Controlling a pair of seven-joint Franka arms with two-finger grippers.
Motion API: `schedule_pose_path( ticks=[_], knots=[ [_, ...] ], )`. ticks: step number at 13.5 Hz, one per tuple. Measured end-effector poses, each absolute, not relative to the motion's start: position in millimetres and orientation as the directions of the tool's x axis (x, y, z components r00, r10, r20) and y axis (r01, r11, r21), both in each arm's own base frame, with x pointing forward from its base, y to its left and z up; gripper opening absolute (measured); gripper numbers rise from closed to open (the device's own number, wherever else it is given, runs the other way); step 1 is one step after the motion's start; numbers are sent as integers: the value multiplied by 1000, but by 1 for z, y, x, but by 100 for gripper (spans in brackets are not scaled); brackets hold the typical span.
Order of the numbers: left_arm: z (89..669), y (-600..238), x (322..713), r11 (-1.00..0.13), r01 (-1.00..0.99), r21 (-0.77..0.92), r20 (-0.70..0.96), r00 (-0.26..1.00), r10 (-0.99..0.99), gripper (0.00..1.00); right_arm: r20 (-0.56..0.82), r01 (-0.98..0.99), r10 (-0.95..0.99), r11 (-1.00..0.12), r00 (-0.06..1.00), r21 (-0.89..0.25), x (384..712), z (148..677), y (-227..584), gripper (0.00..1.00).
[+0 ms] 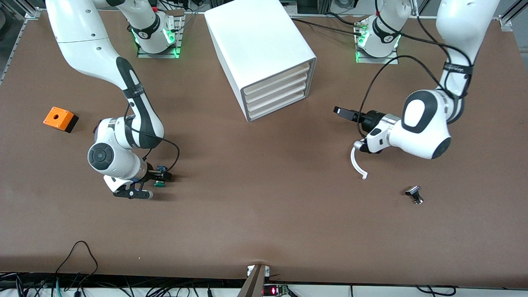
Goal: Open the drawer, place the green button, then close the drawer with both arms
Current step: 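Reach the left gripper to the cabinet's lowest drawer front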
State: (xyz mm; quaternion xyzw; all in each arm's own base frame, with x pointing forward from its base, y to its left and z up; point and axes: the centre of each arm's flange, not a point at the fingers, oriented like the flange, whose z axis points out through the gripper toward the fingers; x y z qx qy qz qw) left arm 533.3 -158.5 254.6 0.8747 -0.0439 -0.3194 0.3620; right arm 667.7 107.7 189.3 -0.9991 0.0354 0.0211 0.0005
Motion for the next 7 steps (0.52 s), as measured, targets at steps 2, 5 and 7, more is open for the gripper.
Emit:
schedule_pose_path(
  ticks=[2,5,7],
  knots=[
    [219,-180,518,-664,142,734,-476,805,-354,99,-66,-72,-72,-997,995,6,660,179,106,100],
    [175,-220,492,-577,48,816,-345,841,-417,99,-87,-69,-70,-998,994,10,652,171,107,100],
    [161,-241,479,-546,5,838,-297,843,-448,99,-97,-66,-67,-998,993,11,648,167,109,97]
  ],
)
